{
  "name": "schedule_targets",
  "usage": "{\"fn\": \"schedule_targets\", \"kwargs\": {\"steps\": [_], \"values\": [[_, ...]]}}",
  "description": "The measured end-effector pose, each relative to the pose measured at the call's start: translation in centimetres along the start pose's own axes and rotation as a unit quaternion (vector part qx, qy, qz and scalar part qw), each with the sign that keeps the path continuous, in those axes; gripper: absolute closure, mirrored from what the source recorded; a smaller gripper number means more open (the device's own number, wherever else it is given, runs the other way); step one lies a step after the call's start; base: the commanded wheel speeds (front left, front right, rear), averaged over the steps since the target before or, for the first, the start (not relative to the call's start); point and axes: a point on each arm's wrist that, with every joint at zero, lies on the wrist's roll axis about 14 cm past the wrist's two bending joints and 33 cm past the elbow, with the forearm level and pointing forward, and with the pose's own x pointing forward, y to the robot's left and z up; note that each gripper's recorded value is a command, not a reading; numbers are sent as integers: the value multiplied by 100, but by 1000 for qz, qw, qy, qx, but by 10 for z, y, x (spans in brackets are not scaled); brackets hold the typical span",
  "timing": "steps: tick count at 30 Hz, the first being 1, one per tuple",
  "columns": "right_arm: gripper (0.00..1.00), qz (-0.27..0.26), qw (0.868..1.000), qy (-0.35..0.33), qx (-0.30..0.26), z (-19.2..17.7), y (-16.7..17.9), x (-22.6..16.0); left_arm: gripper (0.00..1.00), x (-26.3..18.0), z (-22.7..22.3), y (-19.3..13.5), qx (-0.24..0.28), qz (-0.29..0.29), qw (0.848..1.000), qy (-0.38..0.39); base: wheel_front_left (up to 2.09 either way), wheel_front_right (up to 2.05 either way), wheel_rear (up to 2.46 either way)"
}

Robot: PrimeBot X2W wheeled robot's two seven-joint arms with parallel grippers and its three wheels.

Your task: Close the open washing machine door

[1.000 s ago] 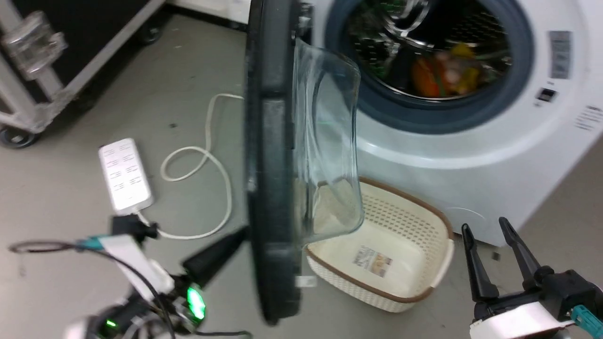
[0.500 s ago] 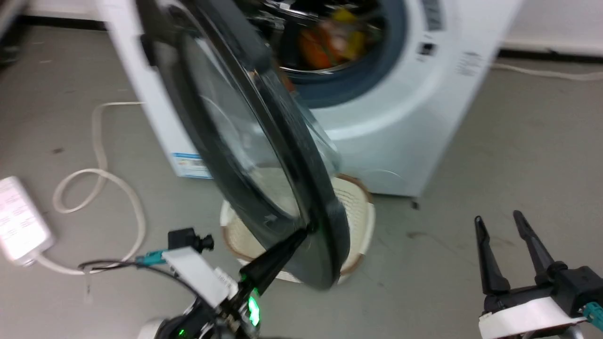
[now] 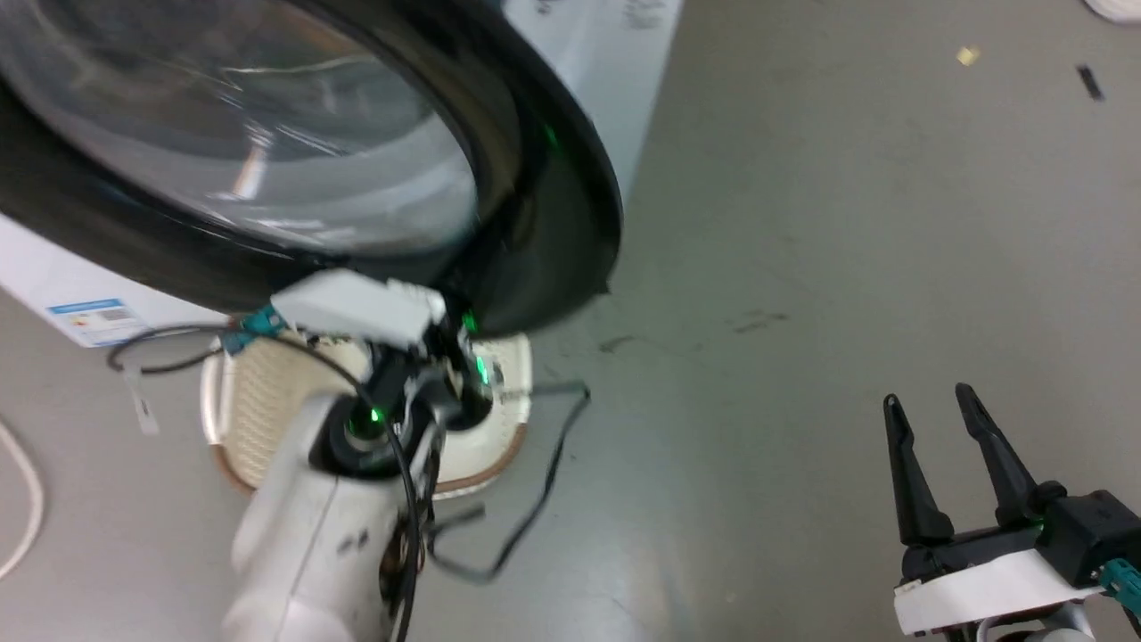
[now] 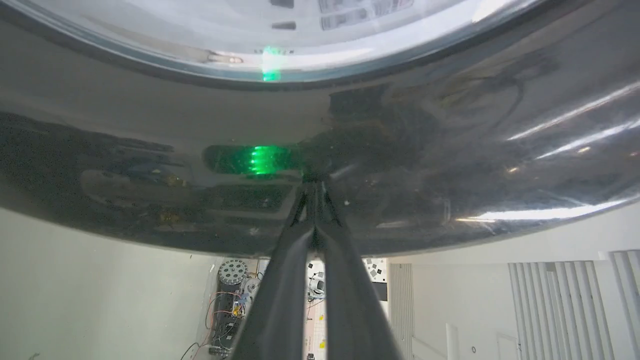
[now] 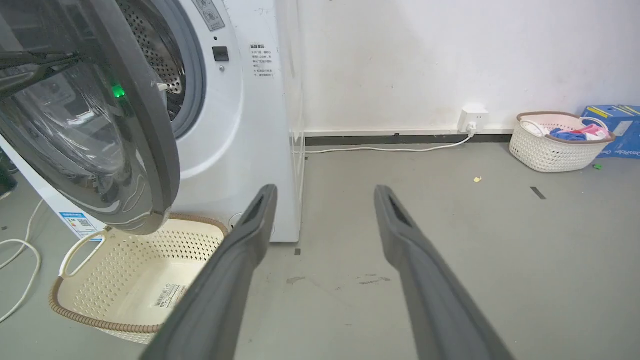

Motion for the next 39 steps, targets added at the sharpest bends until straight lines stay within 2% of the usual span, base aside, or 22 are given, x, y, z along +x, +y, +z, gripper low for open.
{"fn": "schedule_targets", "kwargs": {"steps": [3,8,17,21,24,25,26,27,28,29,31,34,35,36,39], "values": [[0,-12,1000,10,-3,-5,-7,-2,100,27,7,2,-16,-5,1000,-16,0,0,0],[0,-12,1000,15,-1,-7,-6,-2,100,40,14,4,-21,-4,999,-32,0,0,0],[0,18,1000,-2,7,-1,12,10,100,23,23,4,3,0,999,-44,0,0,0],[0,33,999,-16,8,7,22,14,100,-5,20,7,39,8,998,-47,0,0,0],[0,49,998,-27,11,13,31,14,100,-34,23,0,88,-1,994,-62,0,0,0],[0,55,998,-31,11,15,35,14,100,-45,26,-4,108,-5,991,-72,0,0,0],[0,67,997,-39,13,20,43,13,100,-70,35,-11,170,-7,981,-96,0,0,0],[0,67,997,-39,13,20,43,13,100,-70,35,-11,170,-7,981,-96,0,0,0],[0,73,996,-43,14,22,47,12,63,-83,41,-15,208,-8,972,-112,0,0,0],[0,79,996,-48,17,26,51,12,3,-97,49,-18,246,-7,960,-133,0,0,0],[0,93,994,-58,21,32,59,10,0,-127,67,-26,314,-5,932,-180,0,0,0],[0,112,991,-72,26,41,71,7,0,-167,85,-37,434,11,874,-217,0,0,0],[0,127,988,-80,29,46,81,5,0,-190,94,-46,500,28,832,-239,0,0,0],[0,127,988,-80,29,46,81,5,0,-190,94,-46,500,28,832,-239,0,0,0],[0,148,984,-90,33,52,94,3,0,-222,100,-68,591,46,757,-276,0,0,0]]}}
